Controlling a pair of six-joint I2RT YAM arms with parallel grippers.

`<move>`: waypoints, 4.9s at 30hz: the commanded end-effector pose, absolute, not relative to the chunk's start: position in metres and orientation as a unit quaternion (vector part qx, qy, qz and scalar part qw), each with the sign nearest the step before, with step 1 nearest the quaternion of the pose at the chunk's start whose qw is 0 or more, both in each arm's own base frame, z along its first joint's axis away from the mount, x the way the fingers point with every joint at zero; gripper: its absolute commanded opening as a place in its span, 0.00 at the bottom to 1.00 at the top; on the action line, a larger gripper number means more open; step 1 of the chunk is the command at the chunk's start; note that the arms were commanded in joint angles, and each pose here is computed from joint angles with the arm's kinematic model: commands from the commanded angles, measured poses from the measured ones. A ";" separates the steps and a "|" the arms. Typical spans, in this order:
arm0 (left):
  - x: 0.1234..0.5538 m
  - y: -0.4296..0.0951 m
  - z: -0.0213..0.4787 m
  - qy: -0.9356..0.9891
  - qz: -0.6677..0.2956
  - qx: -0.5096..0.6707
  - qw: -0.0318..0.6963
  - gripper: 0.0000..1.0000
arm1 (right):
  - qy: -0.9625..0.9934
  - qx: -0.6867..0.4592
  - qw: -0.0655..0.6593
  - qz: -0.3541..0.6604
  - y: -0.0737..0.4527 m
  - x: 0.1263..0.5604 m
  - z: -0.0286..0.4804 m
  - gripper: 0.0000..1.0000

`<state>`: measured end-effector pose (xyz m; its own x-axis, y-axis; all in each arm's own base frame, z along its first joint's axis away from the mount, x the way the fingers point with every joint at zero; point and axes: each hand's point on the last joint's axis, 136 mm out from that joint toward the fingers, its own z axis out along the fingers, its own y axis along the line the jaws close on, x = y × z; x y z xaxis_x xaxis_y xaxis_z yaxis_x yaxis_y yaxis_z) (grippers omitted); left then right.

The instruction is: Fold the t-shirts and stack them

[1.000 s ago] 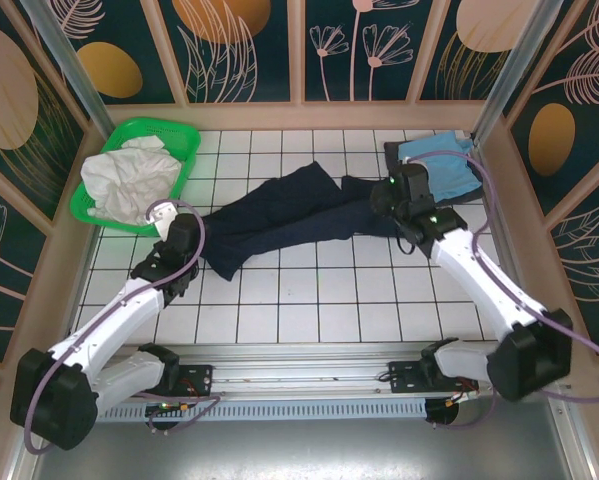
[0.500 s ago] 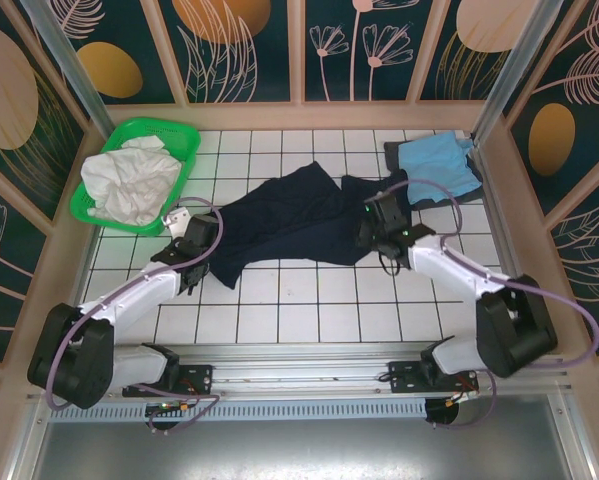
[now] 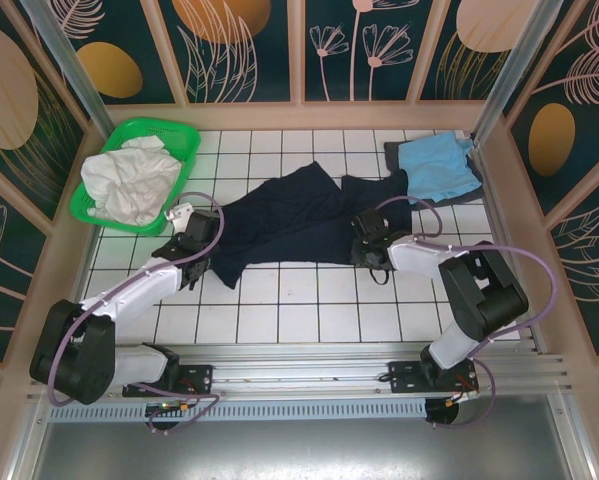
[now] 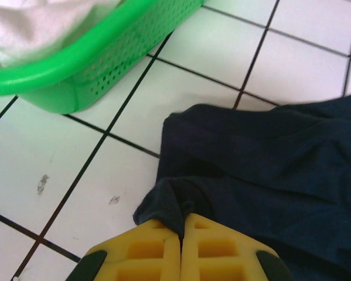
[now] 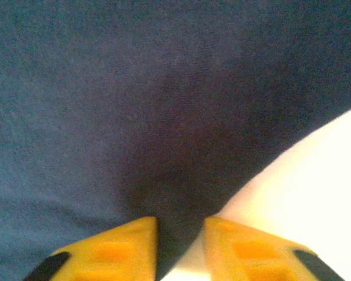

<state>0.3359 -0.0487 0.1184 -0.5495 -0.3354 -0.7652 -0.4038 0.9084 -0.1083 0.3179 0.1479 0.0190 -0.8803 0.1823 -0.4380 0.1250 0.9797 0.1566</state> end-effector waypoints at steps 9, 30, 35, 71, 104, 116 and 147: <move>0.315 -0.042 0.314 0.785 -0.065 -0.209 0.580 0.00 | 0.915 0.074 0.385 0.099 0.142 0.345 0.173 0.00; 0.335 -0.041 0.476 0.704 -0.057 -0.190 0.682 0.00 | 0.767 0.092 0.607 0.187 0.108 0.353 0.438 0.00; 0.412 -0.063 0.501 0.707 -0.013 -0.165 0.687 0.00 | 0.764 0.111 0.614 0.164 0.104 0.433 0.450 0.00; 0.262 -0.069 0.101 0.875 -0.175 -0.244 0.379 0.00 | 0.892 0.242 0.331 0.192 0.046 0.269 0.097 0.00; 0.356 -0.072 0.013 0.932 -0.012 -0.220 0.287 0.69 | 0.931 0.183 0.266 0.172 0.109 0.340 0.042 0.55; 0.329 -0.046 0.001 0.934 0.022 -0.232 0.270 0.71 | 0.898 0.208 0.387 -0.017 -0.008 0.489 0.135 0.63; 0.356 -0.070 0.035 0.938 -0.029 -0.176 0.299 0.74 | 0.902 0.216 0.360 -0.104 -0.048 0.570 0.171 0.71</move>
<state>0.3489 -0.0696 0.0254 -0.7595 -0.3622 -0.5403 -0.3290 0.9305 -0.1611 0.5865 -0.0649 0.0871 -0.7219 0.3255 -0.6107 0.4534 0.8892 -0.0621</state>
